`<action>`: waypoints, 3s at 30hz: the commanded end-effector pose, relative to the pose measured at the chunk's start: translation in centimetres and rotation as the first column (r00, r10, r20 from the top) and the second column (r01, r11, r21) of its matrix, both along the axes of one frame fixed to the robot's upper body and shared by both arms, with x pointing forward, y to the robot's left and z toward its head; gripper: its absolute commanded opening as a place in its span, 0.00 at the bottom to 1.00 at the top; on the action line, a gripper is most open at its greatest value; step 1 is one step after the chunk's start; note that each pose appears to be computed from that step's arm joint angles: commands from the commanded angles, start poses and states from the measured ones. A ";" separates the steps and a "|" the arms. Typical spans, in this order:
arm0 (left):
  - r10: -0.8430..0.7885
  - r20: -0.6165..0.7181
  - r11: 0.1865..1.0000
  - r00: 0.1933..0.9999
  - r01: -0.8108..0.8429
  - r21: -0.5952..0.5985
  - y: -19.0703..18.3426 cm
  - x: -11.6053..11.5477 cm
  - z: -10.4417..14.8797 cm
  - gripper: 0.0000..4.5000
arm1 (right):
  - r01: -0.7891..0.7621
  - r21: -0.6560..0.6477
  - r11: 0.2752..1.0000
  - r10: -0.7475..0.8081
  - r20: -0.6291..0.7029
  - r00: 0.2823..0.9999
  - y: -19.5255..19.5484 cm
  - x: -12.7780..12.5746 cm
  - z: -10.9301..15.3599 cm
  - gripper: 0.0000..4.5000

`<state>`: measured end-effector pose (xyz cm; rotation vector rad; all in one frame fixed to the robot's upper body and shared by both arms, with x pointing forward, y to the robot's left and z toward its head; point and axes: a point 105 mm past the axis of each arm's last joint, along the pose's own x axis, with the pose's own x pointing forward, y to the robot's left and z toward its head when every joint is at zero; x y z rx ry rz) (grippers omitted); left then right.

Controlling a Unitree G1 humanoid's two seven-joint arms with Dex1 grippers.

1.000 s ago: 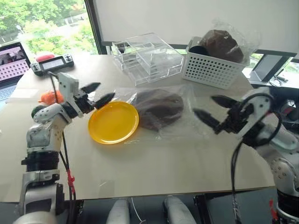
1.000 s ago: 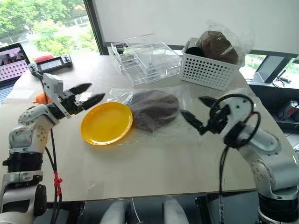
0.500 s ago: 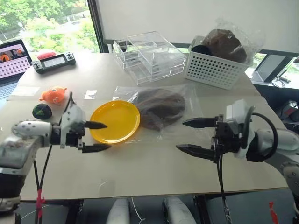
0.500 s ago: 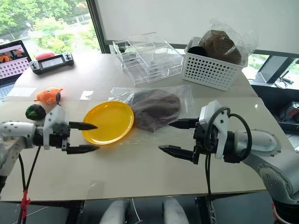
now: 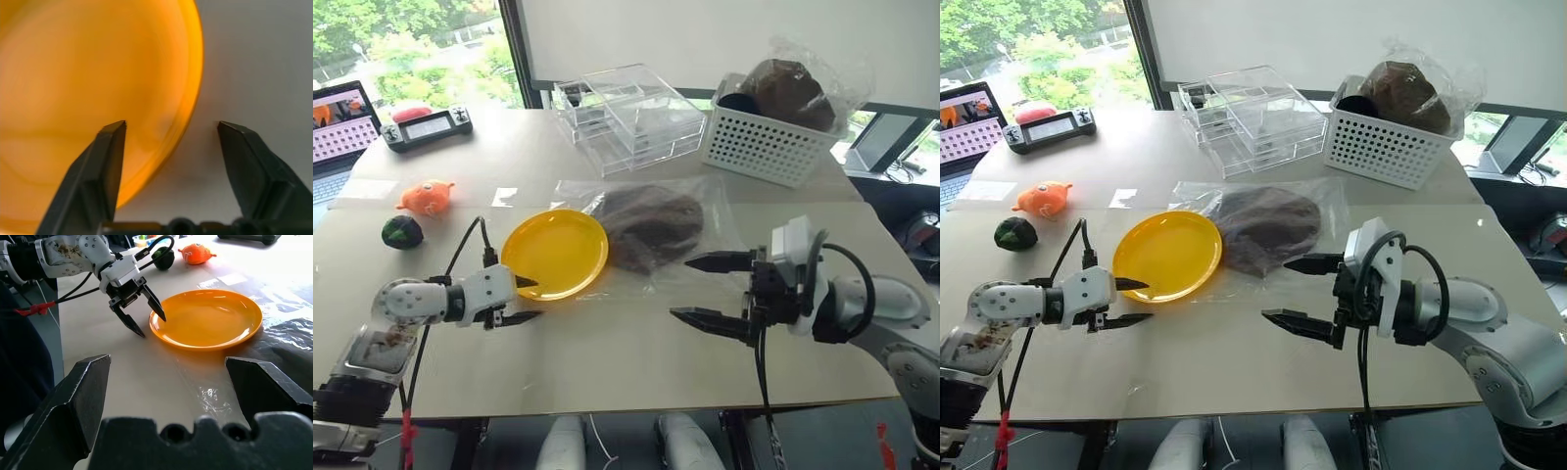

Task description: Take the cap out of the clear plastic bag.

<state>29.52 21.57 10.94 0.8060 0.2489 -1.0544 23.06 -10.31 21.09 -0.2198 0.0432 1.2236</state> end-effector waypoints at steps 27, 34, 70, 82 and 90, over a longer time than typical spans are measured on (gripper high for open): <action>0.056 0.249 0.998 0.967 -0.046 -0.044 -0.6 2.2 1.6 0.01 | 0.005 0.019 1.000 -0.006 0.055 0.998 0.4 -0.3 0.7 1.00; 0.145 0.489 0.983 0.860 -0.181 0.028 1.6 4.6 2.9 0.01 | 0.005 0.026 1.000 -0.006 0.050 0.999 0.6 -0.2 0.4 1.00; 0.596 0.606 0.652 0.527 -0.758 0.018 10.5 14.3 5.4 0.91 | 0.076 0.058 0.995 -0.079 0.051 0.996 1.0 -0.7 0.1 1.00; 0.348 0.453 0.935 0.821 -0.267 -0.234 1.5 13.1 9.3 0.99 | 0.061 0.046 0.997 -0.064 0.051 0.997 0.9 -0.7 0.2 1.00; -0.144 -0.002 0.799 0.990 0.116 -0.589 -7.4 3.9 10.8 0.99 | 0.133 0.039 0.990 -0.135 0.063 0.989 -0.3 0.4 0.3 1.00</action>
